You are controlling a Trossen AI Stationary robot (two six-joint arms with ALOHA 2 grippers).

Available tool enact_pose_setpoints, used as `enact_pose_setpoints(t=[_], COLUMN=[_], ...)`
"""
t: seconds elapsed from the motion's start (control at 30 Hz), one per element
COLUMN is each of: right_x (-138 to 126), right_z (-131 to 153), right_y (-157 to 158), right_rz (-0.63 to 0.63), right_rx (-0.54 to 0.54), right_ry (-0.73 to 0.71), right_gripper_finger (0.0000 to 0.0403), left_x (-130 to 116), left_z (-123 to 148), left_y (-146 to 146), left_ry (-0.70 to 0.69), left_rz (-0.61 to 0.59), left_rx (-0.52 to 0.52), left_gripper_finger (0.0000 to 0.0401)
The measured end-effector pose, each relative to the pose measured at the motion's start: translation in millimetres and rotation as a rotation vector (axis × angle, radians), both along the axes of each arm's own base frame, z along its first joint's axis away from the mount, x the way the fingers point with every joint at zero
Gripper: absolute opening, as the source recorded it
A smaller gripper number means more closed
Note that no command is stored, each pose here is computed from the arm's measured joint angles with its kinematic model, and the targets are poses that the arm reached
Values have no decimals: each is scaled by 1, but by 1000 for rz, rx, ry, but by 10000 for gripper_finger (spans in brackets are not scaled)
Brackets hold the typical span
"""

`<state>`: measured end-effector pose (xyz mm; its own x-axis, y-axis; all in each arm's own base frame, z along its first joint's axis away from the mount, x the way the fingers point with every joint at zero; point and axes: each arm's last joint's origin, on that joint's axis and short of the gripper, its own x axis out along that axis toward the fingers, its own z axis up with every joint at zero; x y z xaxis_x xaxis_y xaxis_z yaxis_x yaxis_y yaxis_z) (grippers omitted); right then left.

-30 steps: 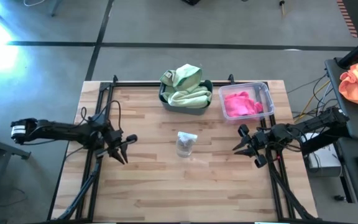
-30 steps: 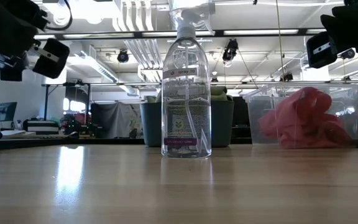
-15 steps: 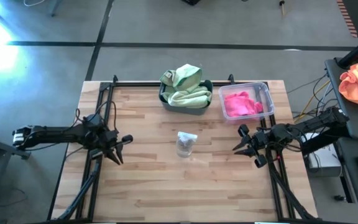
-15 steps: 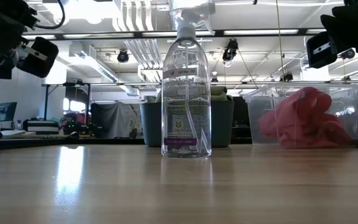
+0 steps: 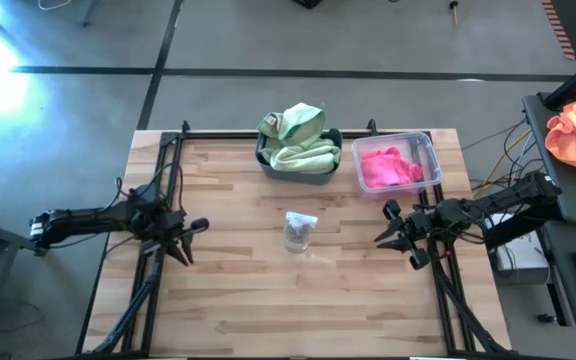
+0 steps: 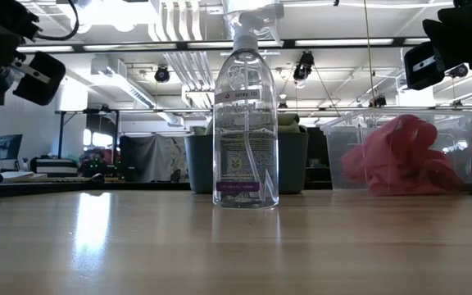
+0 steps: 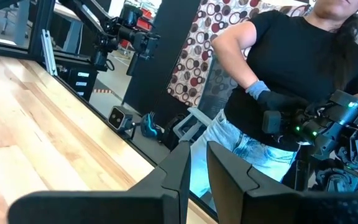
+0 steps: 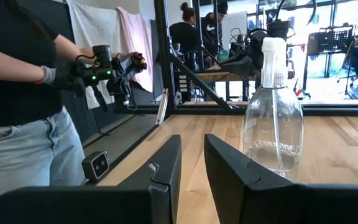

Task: Sort microfiber towel by color & place in baskets
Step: Return to Home Position

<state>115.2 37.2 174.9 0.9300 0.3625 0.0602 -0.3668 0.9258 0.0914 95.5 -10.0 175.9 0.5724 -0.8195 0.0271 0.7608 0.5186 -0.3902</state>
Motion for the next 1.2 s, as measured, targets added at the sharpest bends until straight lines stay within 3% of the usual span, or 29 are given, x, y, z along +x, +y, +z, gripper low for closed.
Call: enact_pose_setpoints(t=[1.2], right_x=[0], right_z=[0], right_y=[0], right_rz=[0], right_rx=[0], right_ry=[0], right_gripper_finger=[63], left_x=[-11], left_z=[-5], left_y=[2], left_ry=[104], left_rz=[83], left_rx=[-61], left_gripper_finger=[38])
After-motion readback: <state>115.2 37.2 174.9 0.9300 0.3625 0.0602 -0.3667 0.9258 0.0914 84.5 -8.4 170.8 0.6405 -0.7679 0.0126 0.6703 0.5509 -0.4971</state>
